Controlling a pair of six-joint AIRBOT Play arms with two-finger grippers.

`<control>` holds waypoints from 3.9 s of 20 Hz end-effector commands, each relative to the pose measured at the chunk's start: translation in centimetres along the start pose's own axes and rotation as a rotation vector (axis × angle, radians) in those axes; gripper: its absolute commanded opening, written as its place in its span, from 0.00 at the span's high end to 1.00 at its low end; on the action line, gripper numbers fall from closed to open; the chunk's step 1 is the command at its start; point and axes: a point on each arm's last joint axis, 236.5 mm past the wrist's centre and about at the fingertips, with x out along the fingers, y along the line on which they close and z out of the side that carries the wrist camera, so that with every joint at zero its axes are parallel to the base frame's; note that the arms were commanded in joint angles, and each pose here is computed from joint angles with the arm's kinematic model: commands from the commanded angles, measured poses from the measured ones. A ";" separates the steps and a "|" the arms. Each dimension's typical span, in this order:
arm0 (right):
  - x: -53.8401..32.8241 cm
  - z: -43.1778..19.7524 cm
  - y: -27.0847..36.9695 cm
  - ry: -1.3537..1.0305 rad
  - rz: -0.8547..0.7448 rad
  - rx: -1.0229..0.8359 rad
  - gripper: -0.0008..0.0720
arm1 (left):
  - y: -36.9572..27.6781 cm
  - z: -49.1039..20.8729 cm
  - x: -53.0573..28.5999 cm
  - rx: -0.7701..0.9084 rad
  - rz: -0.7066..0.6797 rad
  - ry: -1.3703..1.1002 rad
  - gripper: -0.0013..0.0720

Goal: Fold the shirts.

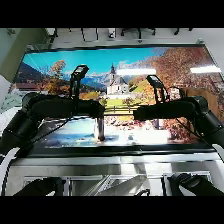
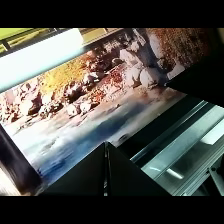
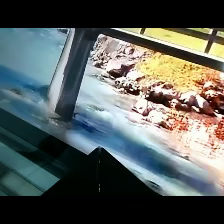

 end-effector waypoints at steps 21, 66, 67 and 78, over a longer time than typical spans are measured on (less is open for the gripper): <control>0.5 1.2 0.8 -0.042 0.042 0.033 0.95 | 18.2 5.0 -8.2 0.138 0.679 -0.101 0.97; -6.6 2.7 -7.5 -0.072 -0.074 0.229 0.35 | 8.1 -3.8 11.0 0.174 0.369 0.471 0.87; -6.0 2.5 -8.3 -0.053 -0.083 0.245 0.35 | 8.9 -3.9 10.3 0.151 0.384 0.499 0.44; 2.3 -8.5 -16.7 0.172 -0.013 0.561 0.35 | 10.3 -15.0 6.0 -0.420 0.047 0.476 0.07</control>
